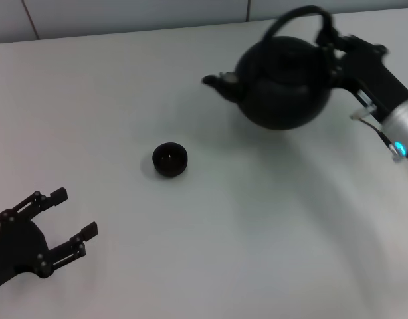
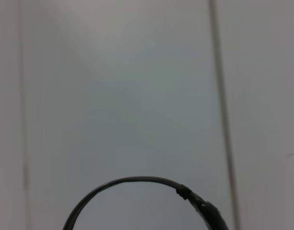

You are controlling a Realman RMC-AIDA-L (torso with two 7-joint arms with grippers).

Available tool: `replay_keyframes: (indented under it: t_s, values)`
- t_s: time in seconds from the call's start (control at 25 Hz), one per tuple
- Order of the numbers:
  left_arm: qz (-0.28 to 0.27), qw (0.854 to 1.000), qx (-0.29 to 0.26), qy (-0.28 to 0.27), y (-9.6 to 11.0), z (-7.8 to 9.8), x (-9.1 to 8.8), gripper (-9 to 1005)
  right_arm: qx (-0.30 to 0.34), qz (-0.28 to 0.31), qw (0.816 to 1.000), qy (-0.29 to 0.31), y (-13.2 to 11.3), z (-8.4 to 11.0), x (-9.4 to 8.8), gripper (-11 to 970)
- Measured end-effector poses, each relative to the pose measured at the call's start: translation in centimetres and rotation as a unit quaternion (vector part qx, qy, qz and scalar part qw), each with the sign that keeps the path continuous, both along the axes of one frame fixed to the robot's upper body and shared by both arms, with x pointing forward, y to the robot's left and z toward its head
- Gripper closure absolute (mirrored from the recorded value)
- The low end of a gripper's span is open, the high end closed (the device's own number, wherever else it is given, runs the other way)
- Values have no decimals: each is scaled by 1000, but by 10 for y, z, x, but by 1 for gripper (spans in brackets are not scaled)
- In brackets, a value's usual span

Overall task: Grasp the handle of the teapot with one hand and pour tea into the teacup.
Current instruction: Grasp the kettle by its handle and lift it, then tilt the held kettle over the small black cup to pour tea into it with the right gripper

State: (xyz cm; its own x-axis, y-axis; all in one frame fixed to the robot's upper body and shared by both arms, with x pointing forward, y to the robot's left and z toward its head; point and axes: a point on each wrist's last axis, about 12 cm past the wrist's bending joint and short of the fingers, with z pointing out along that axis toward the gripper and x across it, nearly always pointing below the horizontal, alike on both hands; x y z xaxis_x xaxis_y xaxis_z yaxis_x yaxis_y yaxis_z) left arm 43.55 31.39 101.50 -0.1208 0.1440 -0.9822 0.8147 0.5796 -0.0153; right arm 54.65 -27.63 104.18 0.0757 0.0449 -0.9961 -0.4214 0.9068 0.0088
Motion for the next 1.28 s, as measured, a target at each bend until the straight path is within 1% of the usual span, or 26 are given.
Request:
replay_keyframes:
  t_s: [0.08,0.12,0.16,0.28,0.32,0.52,0.68,0.84,0.92,0.96,1.12,1.28]
  values:
    - [-1,1000,-1,-1,-1,0,1,194,-17,32,999,16,2,7,15,861]
    - [-2,1000,-1,-2,-2,1,2,194,-33,64,997,30,7,14,29,861]
    - [-2,1000,-1,-2,-2,1,2,194,-33,64,997,30,7,14,29,860]
    - [-3,1000,-2,-2,-2,1,2,194,-45,100,993,43,13,26,44,859]
    - [-3,1000,-2,-2,-2,1,2,194,-49,123,990,50,19,30,49,859]
    - [-4,1000,-2,-3,-2,1,3,195,-60,143,986,55,26,31,51,857]
    - [-4,1000,-2,-4,-3,1,4,194,-69,146,985,53,26,32,51,856]
    - [-6,1000,-2,-5,-3,2,5,194,-94,151,983,42,22,36,53,854]
    - [-6,1000,-2,-5,-3,2,5,194,-129,164,978,24,23,38,54,853]
    - [-6,1000,-2,-5,-3,2,5,194,-129,164,978,24,23,38,54,853]
    - [-6,1000,-2,-5,-3,2,5,195,-182,176,967,-16,28,40,55,852]
    - [-6,1000,-2,-5,-3,2,5,195,-202,178,962,-39,28,44,56,850]
